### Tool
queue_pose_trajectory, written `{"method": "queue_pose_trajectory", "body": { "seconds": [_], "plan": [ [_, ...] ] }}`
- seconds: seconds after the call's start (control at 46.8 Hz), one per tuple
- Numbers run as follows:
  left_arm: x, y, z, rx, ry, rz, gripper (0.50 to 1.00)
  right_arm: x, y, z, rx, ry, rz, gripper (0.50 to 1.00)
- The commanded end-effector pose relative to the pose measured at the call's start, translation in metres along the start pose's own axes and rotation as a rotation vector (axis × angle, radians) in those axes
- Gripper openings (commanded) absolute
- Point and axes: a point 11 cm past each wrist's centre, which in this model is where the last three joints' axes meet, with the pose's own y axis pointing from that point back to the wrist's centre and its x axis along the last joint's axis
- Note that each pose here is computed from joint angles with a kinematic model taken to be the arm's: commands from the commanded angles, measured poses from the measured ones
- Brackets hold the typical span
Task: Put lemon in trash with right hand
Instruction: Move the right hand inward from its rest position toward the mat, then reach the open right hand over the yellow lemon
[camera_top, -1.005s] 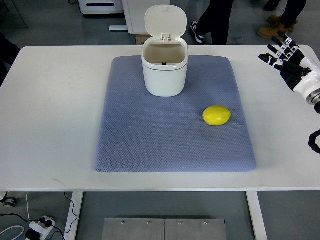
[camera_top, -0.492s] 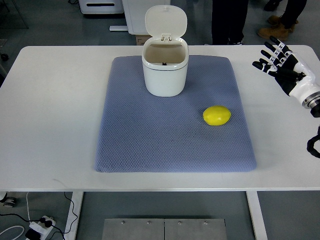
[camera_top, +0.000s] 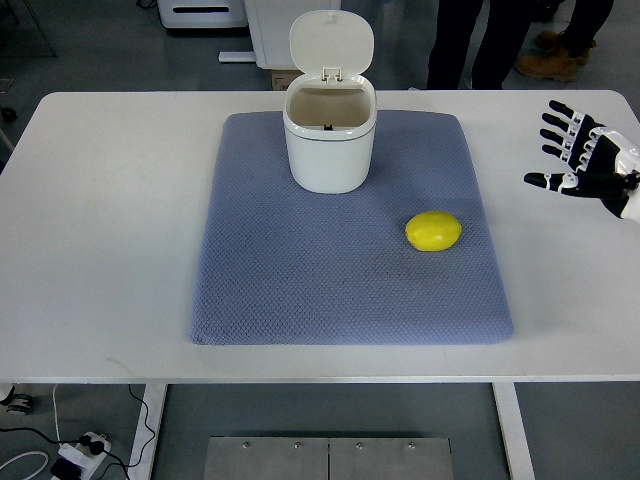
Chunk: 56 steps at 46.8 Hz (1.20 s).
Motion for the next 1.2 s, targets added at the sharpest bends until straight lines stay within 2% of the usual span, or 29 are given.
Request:
{"method": "queue_pose_trajectory", "body": {
  "seconds": [0.0, 0.385, 0.642, 0.963, 1.176],
  "plan": [
    [0.000, 0.000, 0.000, 0.000, -0.001, 0.001, 1.000, 0.004, 0.006, 0.003, -0.023, 0.063, -0.012, 1.000],
    [0.000, 0.000, 0.000, 0.000, -0.001, 0.001, 1.000, -0.012, 0.009, 0.012, -0.121, 0.332, -0.183, 1.000],
    [0.000, 0.000, 0.000, 0.000, -0.001, 0.001, 1.000, -0.021, -0.008, -0.005, -0.119, 0.423, -0.232, 1.000],
    [0.000, 0.000, 0.000, 0.000, 0.001, -0.001, 1.000, -0.051, -0.018, 0.012, -0.142, 0.554, -0.334, 1.000],
    [0.000, 0.000, 0.000, 0.001, -0.001, 0.001, 1.000, -0.065, -0.037, 0.013, -0.135, 0.681, -0.357, 1.000]
  ]
}}
